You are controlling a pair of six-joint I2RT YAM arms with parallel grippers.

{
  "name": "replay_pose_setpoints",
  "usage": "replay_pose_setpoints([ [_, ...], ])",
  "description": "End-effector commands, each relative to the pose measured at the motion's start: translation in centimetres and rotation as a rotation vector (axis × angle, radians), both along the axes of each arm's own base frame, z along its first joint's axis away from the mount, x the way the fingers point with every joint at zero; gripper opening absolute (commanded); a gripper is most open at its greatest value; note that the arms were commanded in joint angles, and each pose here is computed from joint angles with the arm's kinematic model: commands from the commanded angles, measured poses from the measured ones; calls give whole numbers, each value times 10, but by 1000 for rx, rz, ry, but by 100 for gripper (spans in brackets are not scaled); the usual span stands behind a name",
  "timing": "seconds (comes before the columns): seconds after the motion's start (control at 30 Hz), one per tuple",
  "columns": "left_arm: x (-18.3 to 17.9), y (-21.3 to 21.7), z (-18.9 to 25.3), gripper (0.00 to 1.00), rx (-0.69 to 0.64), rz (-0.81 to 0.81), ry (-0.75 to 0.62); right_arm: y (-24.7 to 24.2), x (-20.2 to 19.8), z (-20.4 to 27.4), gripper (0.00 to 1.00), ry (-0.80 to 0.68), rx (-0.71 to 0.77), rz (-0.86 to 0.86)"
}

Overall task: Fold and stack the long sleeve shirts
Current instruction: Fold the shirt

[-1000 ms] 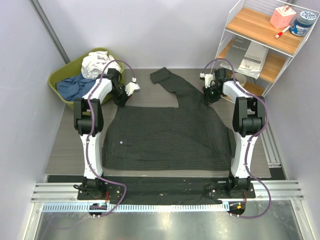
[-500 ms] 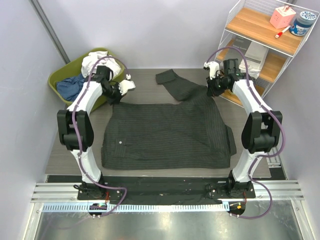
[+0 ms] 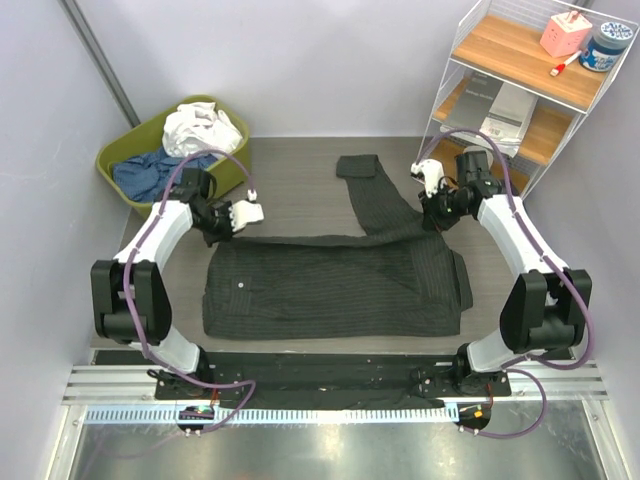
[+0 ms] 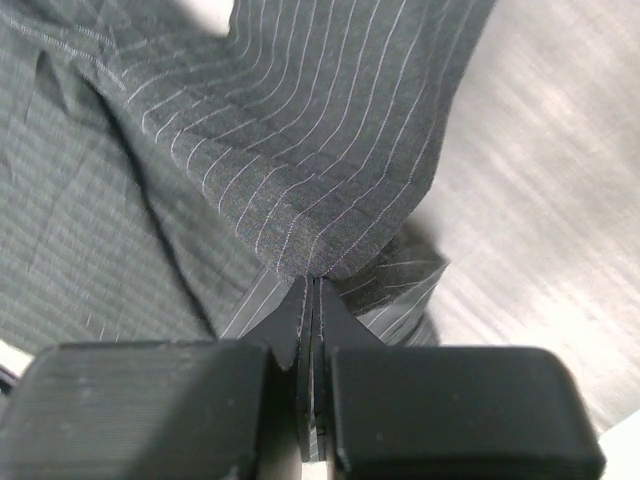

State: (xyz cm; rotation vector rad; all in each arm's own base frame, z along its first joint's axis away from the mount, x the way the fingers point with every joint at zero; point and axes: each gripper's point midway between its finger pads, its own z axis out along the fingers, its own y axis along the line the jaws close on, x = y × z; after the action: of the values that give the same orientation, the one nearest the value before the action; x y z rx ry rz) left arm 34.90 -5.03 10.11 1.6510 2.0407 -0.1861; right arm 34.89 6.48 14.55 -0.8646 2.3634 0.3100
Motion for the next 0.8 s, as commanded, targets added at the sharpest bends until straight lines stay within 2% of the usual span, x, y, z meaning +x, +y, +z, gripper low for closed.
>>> replay_pose_setpoints([
  [0.0,-21,3,2,0,11,-69,-40,1,-22,-4,1,-2,-9,46],
  [0.23,-57,10,-36,0,54,-81,24,3,-48,-48,1,108,-19,78],
  [0.43,-55,23,-66,7,114,8,89,2,-51,-74,1,165,-38,77],
  [0.53,-58,25,-65,18,118,23,101,-1,-59,-80,13,204,-63,89],
  [0.57,-60,25,-62,25,116,21,100,-3,-62,-80,25,214,-69,98],
  [0.6,-58,22,-53,28,103,14,78,-3,-67,-76,30,231,-75,110],
  [0.63,-64,21,-47,30,98,6,93,-4,-67,-71,34,233,-74,111],
  [0.77,-57,8,-4,39,12,6,17,1,-49,-21,47,176,-25,83],
])
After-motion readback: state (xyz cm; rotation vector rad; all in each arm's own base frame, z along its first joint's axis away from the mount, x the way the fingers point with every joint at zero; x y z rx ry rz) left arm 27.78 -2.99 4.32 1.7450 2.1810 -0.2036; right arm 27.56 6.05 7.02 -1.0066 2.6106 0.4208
